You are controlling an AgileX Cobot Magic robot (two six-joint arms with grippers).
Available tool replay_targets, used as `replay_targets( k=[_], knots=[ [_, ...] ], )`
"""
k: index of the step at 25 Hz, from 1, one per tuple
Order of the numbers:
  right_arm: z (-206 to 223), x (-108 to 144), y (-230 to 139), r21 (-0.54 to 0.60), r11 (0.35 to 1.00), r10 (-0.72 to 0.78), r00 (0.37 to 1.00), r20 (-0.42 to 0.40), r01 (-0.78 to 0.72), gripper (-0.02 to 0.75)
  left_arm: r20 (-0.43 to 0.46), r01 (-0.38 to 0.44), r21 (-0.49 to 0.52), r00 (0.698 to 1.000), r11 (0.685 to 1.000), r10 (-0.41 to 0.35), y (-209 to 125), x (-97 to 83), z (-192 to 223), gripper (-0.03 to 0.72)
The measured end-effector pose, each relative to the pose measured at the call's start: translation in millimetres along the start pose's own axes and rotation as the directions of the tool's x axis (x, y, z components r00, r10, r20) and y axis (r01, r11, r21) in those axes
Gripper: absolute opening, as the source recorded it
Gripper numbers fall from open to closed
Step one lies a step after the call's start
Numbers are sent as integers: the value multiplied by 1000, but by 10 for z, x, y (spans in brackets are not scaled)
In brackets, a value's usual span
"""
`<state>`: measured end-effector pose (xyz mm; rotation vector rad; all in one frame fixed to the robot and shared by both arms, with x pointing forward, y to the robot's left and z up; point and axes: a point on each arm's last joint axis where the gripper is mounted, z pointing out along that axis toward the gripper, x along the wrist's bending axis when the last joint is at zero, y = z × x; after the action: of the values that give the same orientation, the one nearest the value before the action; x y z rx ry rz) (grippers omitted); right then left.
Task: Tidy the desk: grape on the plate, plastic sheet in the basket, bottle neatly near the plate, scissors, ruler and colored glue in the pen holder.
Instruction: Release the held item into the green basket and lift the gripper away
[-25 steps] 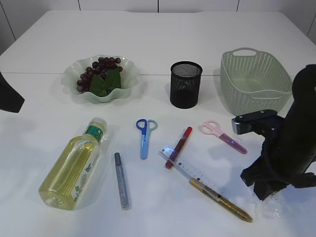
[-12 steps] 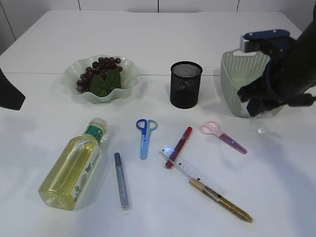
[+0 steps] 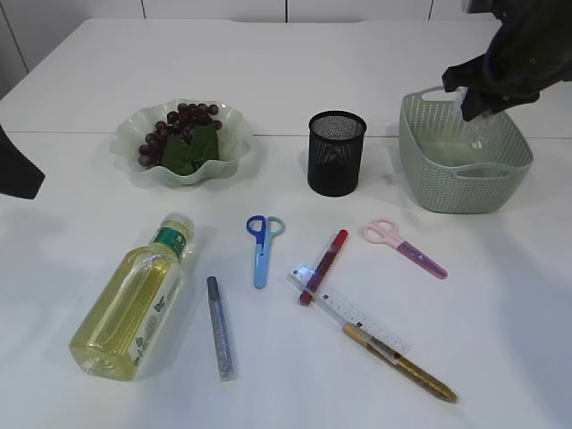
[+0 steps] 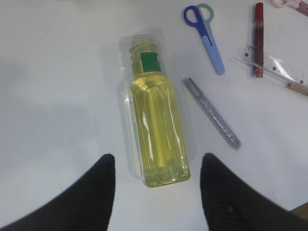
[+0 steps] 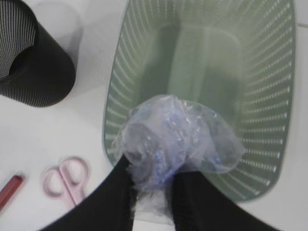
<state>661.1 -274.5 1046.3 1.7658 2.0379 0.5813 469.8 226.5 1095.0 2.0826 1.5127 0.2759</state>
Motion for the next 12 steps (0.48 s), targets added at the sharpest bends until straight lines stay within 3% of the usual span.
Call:
replay_targets(
  k=[6,8,12],
  knots=[
    [288,-69,250,-26,1000,4,999,44,-3,211,0,0,-2,1000,1000,0,2,0,0,415],
    [393,-86,263,-6,1000,9,998,56,-9,269,0,0,0,1000,1000,0,0,0,0,415],
    [519,-104,229,37,999,9,997,71,-12,475,0,0,0,1000,1000,0,0,0,0,415]
  ],
)
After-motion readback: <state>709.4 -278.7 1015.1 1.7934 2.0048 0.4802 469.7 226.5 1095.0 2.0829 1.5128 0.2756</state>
